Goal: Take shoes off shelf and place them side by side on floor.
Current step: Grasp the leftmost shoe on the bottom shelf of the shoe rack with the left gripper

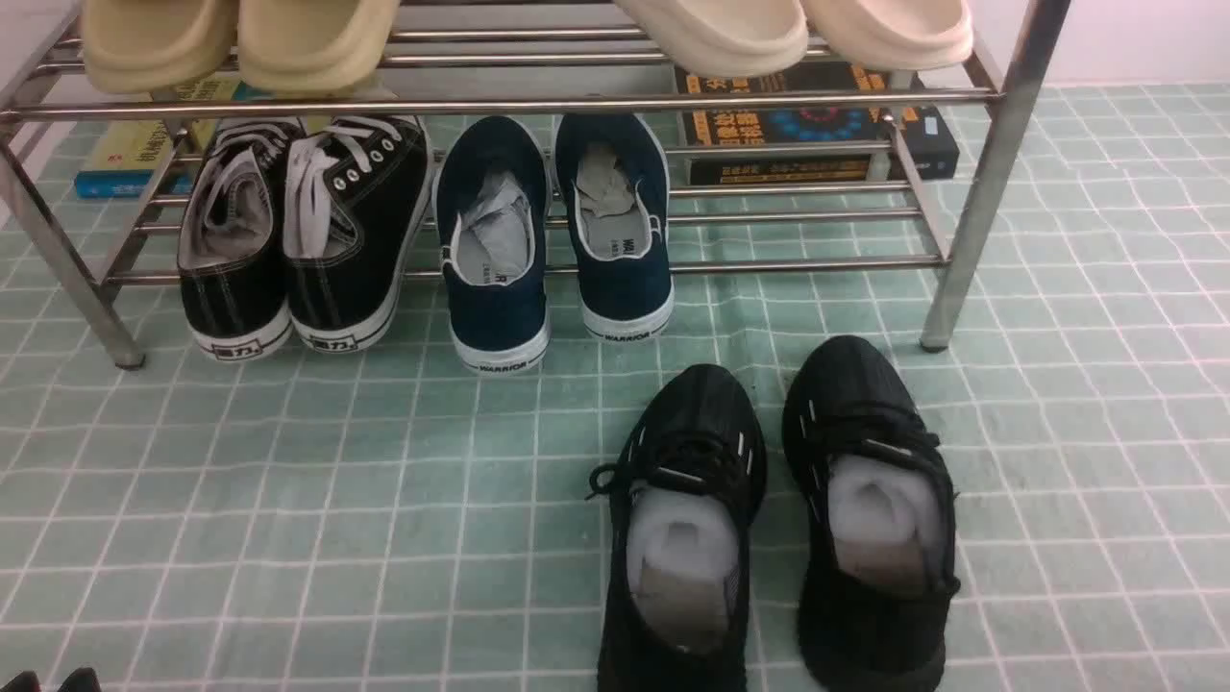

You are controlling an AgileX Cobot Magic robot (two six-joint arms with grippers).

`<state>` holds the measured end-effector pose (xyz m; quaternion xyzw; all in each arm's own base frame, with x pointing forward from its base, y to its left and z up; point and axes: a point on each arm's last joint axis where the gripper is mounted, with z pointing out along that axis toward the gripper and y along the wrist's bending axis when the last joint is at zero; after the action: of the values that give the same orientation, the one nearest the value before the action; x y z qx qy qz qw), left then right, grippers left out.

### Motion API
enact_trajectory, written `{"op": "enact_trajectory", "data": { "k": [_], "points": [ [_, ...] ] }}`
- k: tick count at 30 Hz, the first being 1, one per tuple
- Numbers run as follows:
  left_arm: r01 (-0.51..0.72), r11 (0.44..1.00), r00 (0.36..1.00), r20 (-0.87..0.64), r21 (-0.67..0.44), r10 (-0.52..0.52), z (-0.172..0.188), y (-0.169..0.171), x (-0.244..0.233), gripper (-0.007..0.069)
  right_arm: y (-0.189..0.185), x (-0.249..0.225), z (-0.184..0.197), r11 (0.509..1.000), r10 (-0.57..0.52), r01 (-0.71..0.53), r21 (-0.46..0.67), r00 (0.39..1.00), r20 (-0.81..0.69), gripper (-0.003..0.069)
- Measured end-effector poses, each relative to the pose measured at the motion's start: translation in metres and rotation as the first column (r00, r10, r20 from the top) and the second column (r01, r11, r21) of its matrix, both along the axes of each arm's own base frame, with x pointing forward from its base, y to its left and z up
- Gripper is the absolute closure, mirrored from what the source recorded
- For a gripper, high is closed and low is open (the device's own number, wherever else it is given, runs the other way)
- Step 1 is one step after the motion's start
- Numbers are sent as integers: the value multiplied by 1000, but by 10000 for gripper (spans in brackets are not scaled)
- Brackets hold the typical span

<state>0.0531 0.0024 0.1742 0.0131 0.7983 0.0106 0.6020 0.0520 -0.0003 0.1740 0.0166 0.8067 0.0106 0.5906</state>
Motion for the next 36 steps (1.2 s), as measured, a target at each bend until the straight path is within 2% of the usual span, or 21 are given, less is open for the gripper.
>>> {"op": "enact_trajectory", "data": {
  "k": [6, 8, 9, 10, 12, 14, 15, 16, 20, 25, 30, 33, 36],
  "points": [
    [-10, 1000, 1000, 3, 17, 10, 0, 1, 0, 384, 0, 0, 0, 1000, 0, 0, 0, 1000, 0, 483],
    [-36, 989, 999, -4, -141, 36, 0, 0, 0, 384, 0, 0, 0, 1000, 0, 0, 0, 1000, 0, 480],
    [-51, 966, 999, -11, -253, 49, 0, -2, 0, 384, 0, 0, 0, 1000, 0, 0, 0, 1000, 0, 477],
    [-67, 925, 998, -23, -375, 63, 0, -4, 0, 384, 0, 0, 0, 1000, 0, 0, 0, 1000, 0, 476],
    [-100, 801, 995, -57, -590, 83, 0, -8, 0, 384, 0, 0, 0, 1000, 0, 0, 0, 1000, 0, 473],
    [-136, 652, 991, -95, -746, 97, 0, -10, -1, 384, 0, 0, 0, 1000, 0, 0, 0, 1000, 0, 470],
    [-151, 580, 988, -113, -800, 101, 0, -11, -1, 384, 0, 0, 0, 1000, 0, 0, 0, 1000, 0, 468],
    [-162, 533, 987, -126, -831, 103, 0, -12, -1, 384, 0, 0, 0, 1000, 0, 0, 0, 1000, 0, 466],
    [-187, 428, 982, -153, -884, 112, 0, -13, -1, 384, 0, 0, 0, 1000, 0, 0, 0, 1000, 0, 462],
    [-161, 433, 985, -117, -887, 126, 3, -11, 0, 384, 0, 0, 0, 1000, 0, 0, 0, 1000, 0, 459],
    [-58, 417, 989, 5, -907, 150, 14, -9, 3, 421, 0, 0, 0, 1000, 0, 0, 0, 1000, 0, 454],
    [27, 420, 980, 107, -907, 169, 23, -8, 3, 529, 0, 0, 0, 1000, 0, 0, 0, 1000, 0, 451],
    [28, 487, 981, 116, -873, 153, 31, -8, 2, 612, 0, 0, 0, 1000, 0, 0, 0, 1000, 0, 446]
  ]
}}
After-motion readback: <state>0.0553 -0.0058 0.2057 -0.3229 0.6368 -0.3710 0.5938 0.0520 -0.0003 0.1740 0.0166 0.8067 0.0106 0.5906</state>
